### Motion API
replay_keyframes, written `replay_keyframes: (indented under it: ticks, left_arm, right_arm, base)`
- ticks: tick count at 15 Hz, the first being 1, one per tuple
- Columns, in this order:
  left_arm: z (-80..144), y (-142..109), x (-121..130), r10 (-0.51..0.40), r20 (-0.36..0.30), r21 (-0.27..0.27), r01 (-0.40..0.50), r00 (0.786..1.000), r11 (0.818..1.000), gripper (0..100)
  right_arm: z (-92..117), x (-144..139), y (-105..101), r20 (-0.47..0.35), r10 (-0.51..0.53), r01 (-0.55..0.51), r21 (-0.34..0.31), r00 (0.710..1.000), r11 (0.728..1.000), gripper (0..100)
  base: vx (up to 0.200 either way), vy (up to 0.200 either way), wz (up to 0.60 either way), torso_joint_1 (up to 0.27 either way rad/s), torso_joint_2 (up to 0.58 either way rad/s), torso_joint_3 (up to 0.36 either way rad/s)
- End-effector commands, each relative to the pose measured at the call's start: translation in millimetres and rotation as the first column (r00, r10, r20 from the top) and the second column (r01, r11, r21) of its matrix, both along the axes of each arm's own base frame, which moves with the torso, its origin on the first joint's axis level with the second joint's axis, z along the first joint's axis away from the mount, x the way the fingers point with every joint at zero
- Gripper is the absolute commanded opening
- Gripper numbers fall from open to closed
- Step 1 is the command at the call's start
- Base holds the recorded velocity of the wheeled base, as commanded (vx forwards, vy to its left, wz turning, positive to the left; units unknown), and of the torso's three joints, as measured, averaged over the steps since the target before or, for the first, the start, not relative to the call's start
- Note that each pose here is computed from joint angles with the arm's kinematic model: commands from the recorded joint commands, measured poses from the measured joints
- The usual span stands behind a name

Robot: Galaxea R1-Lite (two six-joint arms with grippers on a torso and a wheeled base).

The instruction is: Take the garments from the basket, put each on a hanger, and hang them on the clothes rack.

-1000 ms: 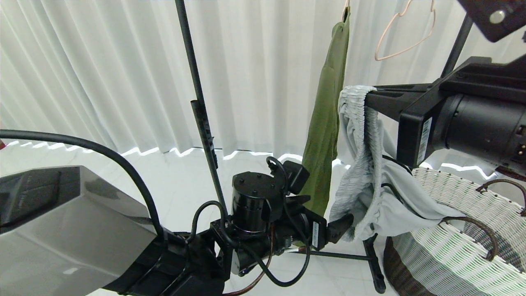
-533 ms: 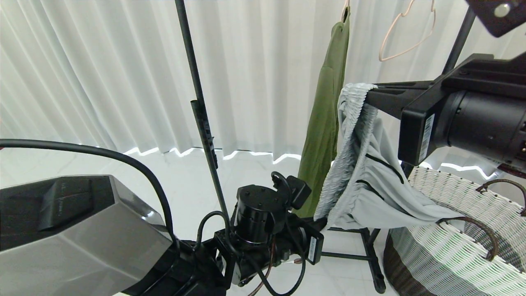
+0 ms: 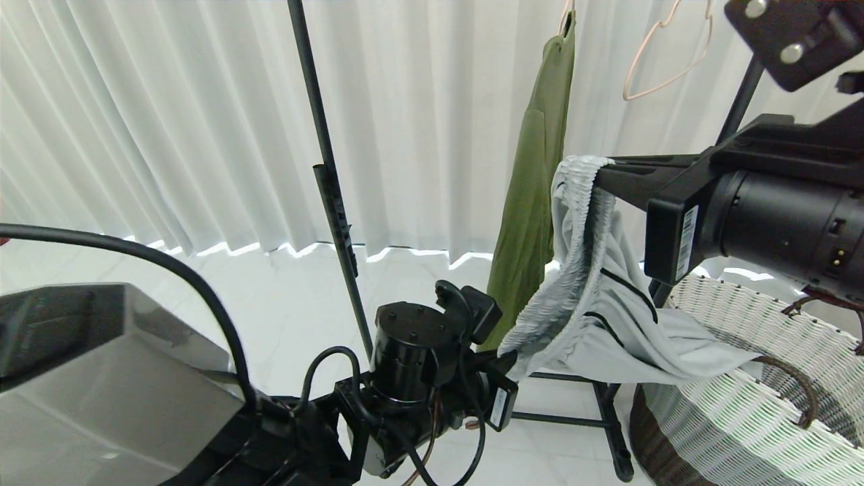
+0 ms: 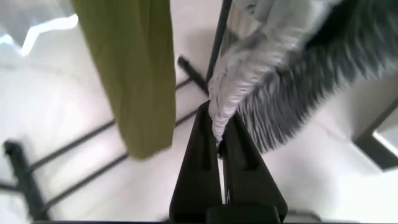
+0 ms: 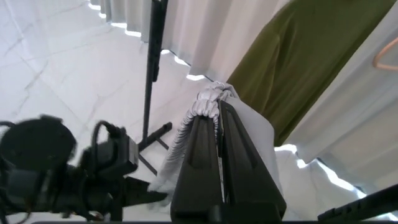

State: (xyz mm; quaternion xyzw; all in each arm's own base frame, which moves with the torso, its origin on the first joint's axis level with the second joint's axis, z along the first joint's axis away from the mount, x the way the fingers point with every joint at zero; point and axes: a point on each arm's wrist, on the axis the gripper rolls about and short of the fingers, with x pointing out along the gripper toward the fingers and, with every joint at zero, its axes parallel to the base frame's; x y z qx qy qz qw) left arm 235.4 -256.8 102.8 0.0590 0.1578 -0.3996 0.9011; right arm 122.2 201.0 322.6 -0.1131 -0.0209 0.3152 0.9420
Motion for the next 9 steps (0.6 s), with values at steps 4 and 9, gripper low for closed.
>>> replay_keyframes:
  ticks: [4, 9]
  left_arm:
    - [98.4, 70.5, -38.1, 0.079, -0.064, 0.065, -0.075, 0.995, 0.995, 0]
    - [170.6, 143.9, -69.8, 0.248, -0.063, 0.083, -0.243, 0.967, 0.967, 0]
  right_arm:
    - [-13.9, 24.8, -1.0, -0.033, -0.091, 0.09, -0.04, 0.995, 0.995, 0]
    - [-17.1, 35.1, 4.9, -0.035, -0.114, 0.113, -0.036, 0.993, 0.993, 0]
  base:
    - [0.0, 0.0, 0.0, 0.0, 0.0, 0.0]
    - [0.0, 0.0, 0.0, 0.0, 0.0, 0.0]
